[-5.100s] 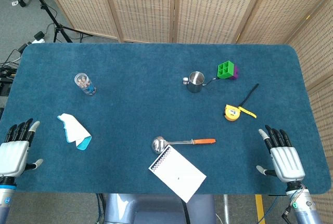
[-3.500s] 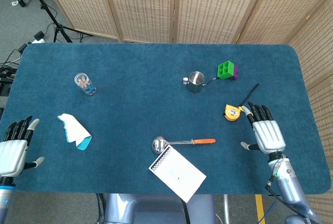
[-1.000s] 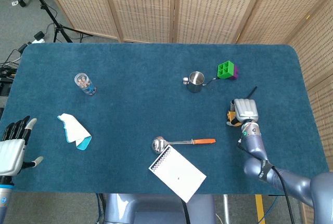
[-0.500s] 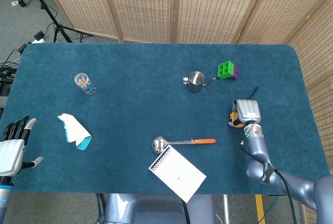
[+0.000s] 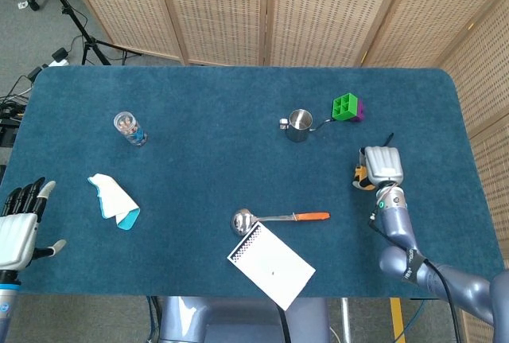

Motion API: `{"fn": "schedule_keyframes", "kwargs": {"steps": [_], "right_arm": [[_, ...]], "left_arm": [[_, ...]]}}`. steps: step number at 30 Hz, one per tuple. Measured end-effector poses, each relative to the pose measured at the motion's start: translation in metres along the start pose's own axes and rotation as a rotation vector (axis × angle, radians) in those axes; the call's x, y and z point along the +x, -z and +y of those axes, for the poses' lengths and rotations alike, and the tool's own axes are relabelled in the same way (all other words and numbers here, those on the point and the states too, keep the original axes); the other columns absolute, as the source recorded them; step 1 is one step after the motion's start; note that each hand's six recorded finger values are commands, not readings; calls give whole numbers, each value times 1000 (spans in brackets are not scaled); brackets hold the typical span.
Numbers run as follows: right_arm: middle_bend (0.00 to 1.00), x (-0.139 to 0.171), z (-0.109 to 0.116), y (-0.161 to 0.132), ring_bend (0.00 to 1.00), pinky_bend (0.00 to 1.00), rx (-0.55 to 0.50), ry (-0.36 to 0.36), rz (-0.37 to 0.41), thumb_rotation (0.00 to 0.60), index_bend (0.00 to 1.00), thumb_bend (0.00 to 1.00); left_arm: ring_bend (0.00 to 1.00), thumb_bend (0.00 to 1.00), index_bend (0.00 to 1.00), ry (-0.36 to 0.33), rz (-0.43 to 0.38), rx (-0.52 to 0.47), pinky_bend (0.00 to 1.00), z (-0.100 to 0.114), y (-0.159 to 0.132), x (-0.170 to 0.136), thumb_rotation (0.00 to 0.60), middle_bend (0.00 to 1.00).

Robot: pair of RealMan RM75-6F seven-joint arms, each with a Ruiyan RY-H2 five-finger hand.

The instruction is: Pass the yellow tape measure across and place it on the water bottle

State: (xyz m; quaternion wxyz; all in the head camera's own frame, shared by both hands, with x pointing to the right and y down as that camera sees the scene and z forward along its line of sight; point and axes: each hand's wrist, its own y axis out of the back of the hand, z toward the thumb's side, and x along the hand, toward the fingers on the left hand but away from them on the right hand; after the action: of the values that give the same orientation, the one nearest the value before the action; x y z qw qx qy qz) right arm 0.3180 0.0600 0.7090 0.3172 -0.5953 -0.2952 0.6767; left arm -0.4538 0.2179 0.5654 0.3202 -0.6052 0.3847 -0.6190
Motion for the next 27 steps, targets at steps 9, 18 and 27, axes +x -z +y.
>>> {"fn": "schedule_keyframes", "kwargs": {"steps": [9, 18, 27], "right_arm": [[579, 8, 31, -3, 585, 602, 29, 55, -6, 600, 705, 260], [579, 19, 50, -19, 586, 602, 42, 83, 19, 600, 705, 260], [579, 30, 79, -72, 586, 602, 72, 133, 108, 600, 705, 260]], "left_arm": [[0, 91, 0, -7, 0, -3, 0, 2, 0, -1, 600, 0], [0, 92, 0, -11, -4, -10, 0, 3, -2, -1, 600, 0], [0, 92, 0, -26, -18, -28, 0, 8, -4, -4, 600, 0]]}}
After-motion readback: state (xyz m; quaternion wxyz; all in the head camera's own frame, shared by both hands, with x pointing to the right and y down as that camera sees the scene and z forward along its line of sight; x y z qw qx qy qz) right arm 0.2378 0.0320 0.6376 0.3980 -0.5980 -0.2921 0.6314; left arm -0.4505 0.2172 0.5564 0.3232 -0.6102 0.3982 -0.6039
